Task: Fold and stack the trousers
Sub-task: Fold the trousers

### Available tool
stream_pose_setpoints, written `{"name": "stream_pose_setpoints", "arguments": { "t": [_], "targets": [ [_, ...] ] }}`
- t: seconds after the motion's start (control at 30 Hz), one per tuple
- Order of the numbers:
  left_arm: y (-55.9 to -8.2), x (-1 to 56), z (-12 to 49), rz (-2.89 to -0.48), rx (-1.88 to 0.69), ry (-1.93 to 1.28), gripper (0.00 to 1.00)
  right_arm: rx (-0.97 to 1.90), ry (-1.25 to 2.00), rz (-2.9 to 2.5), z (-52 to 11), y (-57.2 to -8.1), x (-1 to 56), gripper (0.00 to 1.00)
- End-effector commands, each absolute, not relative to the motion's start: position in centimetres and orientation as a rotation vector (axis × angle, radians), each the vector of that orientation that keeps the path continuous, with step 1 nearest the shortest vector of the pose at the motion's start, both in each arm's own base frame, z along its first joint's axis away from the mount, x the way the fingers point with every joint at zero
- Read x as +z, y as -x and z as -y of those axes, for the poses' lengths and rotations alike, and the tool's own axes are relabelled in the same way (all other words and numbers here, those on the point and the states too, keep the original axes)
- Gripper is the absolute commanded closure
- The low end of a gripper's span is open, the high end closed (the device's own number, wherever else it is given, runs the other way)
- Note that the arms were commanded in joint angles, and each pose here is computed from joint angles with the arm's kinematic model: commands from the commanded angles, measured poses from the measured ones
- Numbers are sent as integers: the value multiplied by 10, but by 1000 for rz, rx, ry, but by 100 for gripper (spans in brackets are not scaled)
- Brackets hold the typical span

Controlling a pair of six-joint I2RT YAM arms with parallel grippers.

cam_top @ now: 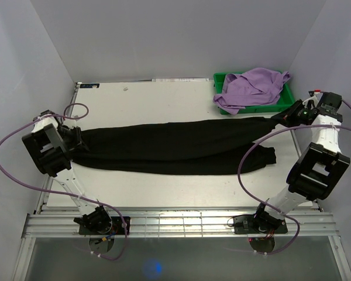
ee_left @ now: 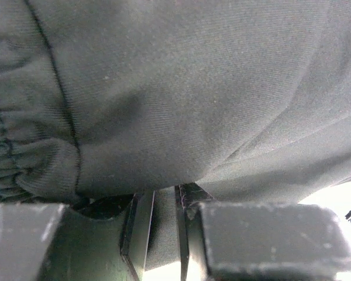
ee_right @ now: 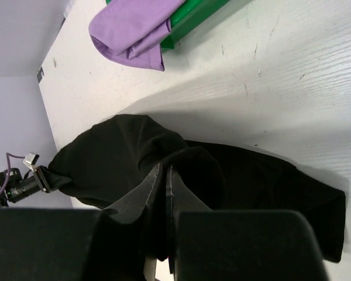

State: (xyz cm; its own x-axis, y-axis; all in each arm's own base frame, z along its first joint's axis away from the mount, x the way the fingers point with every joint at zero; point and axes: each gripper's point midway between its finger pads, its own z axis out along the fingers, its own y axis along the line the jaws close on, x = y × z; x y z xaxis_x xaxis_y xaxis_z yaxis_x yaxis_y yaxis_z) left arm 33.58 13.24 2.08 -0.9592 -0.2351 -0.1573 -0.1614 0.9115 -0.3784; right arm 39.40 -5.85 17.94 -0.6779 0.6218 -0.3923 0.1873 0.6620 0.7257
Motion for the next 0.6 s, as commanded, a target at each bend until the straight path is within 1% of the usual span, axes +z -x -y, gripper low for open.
{"name": "stream_pose_setpoints", "arguments": {
  "t": [0.0,0.27,0.4,0.5,0.53,0.57],
  "targets": [
    [-328,-16,-155,-2951,-381,335,69,822,-607,-2163,74,-384,224,92],
    [-326,-26,-155,-2974,-390,338,69,779,-742,-2194,93,-343,221,92],
    [-325,-28,-153,-2978,-403,343,69,769,-780,-2230,91,-327,200,92],
    [-323,-28,-153,-2984,-399,335,69,745,-783,-2257,91,-320,173,92],
    [-324,-27,-154,-2983,-397,330,68,737,-779,-2283,89,-315,156,92],
    [-322,-27,-153,-2989,-403,328,66,721,-763,-2291,91,-315,148,92]
  ]
}}
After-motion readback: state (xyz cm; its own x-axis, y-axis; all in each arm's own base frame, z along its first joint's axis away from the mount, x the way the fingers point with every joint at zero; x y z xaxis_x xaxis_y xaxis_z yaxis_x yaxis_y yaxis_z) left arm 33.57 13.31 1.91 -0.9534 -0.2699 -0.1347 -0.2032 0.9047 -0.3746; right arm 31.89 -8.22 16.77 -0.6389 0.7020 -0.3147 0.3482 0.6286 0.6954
